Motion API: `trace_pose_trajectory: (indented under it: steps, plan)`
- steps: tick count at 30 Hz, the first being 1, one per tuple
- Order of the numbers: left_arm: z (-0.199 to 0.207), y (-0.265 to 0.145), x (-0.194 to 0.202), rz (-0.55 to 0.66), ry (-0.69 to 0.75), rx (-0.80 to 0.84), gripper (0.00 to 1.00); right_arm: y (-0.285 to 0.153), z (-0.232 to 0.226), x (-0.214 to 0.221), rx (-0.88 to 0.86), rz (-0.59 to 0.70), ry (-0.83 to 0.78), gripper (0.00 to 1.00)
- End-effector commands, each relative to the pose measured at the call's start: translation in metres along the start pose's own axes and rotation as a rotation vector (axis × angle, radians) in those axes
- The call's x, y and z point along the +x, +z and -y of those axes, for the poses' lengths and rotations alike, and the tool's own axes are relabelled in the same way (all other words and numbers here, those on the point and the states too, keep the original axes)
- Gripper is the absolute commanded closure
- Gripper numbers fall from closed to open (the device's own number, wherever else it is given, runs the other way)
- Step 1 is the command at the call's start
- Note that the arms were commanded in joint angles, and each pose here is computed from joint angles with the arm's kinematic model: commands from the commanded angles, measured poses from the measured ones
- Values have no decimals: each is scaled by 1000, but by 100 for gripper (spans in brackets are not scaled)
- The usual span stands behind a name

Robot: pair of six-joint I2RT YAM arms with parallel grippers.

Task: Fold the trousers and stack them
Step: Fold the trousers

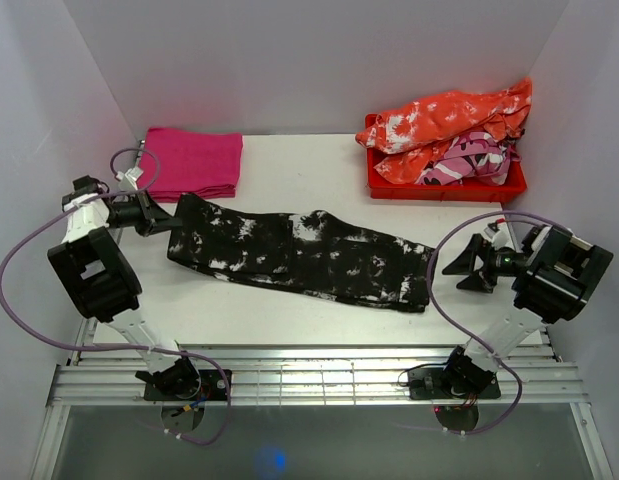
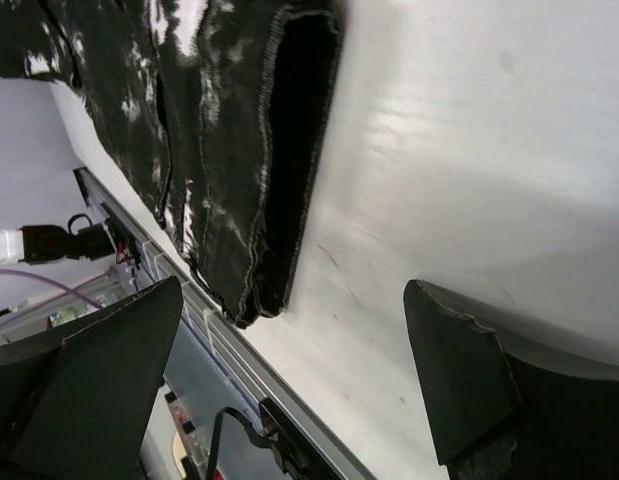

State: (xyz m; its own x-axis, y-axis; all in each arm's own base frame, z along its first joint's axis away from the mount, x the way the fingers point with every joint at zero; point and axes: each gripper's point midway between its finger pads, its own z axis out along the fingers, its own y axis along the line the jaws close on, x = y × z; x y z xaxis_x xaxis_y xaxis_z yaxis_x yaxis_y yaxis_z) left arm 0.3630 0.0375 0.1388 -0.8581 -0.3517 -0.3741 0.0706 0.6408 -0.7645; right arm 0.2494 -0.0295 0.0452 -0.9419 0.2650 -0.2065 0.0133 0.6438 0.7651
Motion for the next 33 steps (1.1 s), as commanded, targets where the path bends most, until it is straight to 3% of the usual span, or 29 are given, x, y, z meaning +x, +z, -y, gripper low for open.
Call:
trace_pose_trajectory:
  steps: [1, 4, 6, 15, 16, 19, 24, 26, 33]
  plan:
    - [42, -24, -15, 36, 54, 25, 100, 28, -16, -17, -21, 25, -76, 2]
    - [58, -30, -23, 44, 64, 38, 100, 48, -26, -10, -34, -21, -67, 0]
    - [68, -31, -24, 45, 56, 52, 100, 59, -24, -10, -25, -36, -67, 7]
    - [144, -8, -16, -22, 116, 144, 100, 89, -21, -12, -8, -37, -90, 58]
    - [159, 1, -9, -56, 119, 167, 100, 92, -22, -11, -12, -37, -93, 72]
    - [190, 21, 3, -90, 107, 192, 100, 96, -24, -10, -18, -39, -105, 92]
    - [231, 63, 29, -131, 137, 224, 100, 99, -25, -7, -21, -41, -108, 92]
    - [244, 83, 50, -198, 79, 238, 100, 99, -26, -7, -23, -36, -117, 92]
    - [291, 151, 98, -311, 145, 275, 100, 100, -30, -5, -43, -40, -123, 92]
